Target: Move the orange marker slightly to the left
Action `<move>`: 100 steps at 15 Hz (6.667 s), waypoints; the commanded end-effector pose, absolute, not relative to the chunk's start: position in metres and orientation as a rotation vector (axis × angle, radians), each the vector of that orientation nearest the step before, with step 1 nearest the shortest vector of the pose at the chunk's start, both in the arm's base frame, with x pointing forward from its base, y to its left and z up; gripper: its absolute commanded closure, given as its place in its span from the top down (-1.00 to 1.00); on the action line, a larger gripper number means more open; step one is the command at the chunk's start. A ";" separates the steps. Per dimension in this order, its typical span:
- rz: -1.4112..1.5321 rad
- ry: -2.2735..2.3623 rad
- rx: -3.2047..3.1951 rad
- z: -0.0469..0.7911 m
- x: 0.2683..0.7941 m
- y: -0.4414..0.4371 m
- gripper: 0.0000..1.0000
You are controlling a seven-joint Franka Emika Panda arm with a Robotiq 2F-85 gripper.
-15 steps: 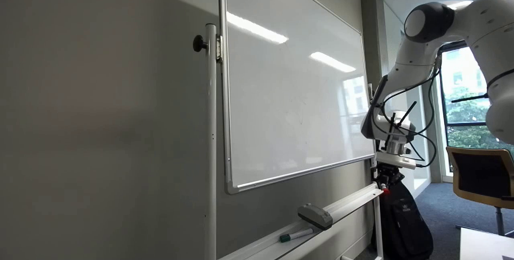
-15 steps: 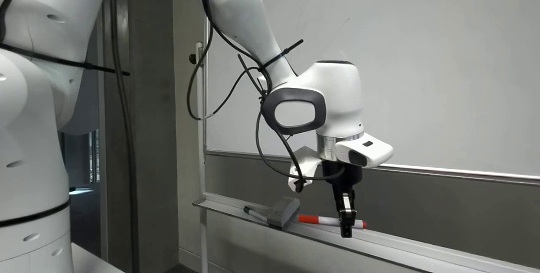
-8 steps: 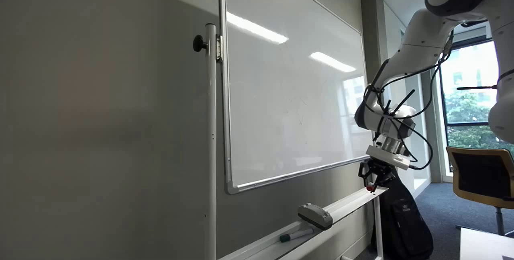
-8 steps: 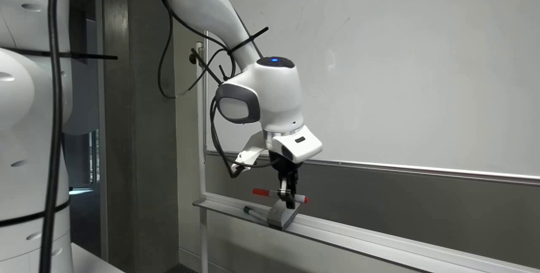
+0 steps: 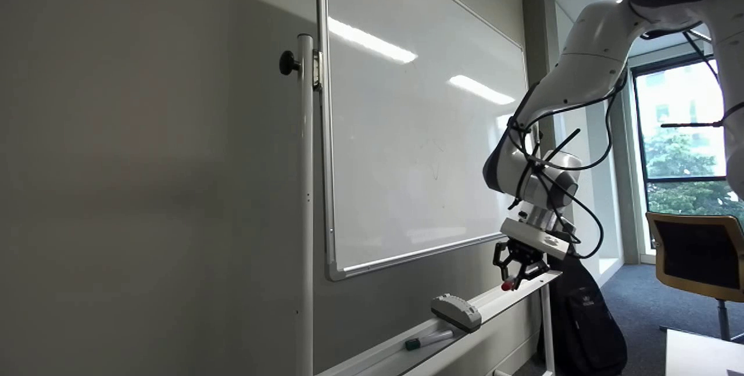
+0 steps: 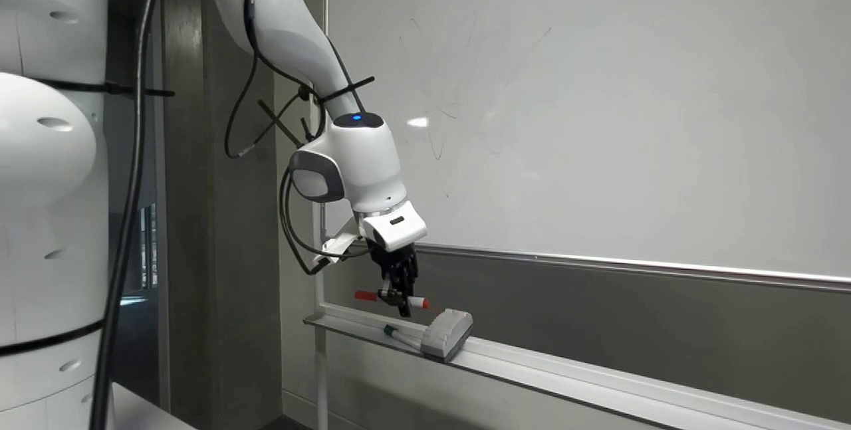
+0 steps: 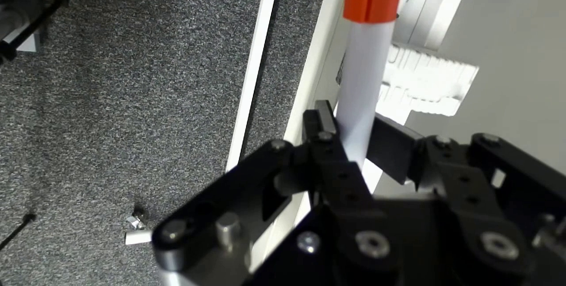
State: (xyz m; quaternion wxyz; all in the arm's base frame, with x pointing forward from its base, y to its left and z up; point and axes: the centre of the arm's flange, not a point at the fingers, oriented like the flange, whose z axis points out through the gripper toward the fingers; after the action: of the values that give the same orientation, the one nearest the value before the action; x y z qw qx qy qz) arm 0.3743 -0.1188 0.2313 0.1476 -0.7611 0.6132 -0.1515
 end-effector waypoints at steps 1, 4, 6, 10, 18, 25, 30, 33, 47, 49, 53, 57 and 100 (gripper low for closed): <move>-0.516 1.815 -2.159 0.220 0.385 -0.091 -0.91; -0.502 1.855 -2.173 0.212 0.394 -0.059 -0.91; -0.458 1.798 -2.305 0.200 0.391 -0.034 -0.91; -0.374 1.520 -2.507 0.175 0.382 0.009 -0.91; -0.462 1.449 -2.369 0.218 0.405 0.029 -0.91; -0.500 1.753 -2.077 0.228 0.421 0.008 -0.91; -0.492 1.925 -1.927 0.226 0.434 -0.013 -0.91; -0.501 1.951 -1.900 0.221 0.437 -0.020 -0.91; -0.464 1.972 -1.913 0.225 0.445 -0.030 -0.63; -0.464 1.972 -1.913 0.225 0.445 -0.030 -0.63; -0.464 1.972 -1.913 0.225 0.445 -0.030 -0.91; -0.504 1.996 -1.883 0.222 0.452 -0.034 -0.91; -0.702 2.542 -1.447 0.184 0.474 -0.188 -0.91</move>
State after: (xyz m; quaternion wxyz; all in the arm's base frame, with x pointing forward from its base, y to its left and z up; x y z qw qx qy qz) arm 0.4798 -0.1645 0.1760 0.0818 -0.4584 0.8531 -0.2354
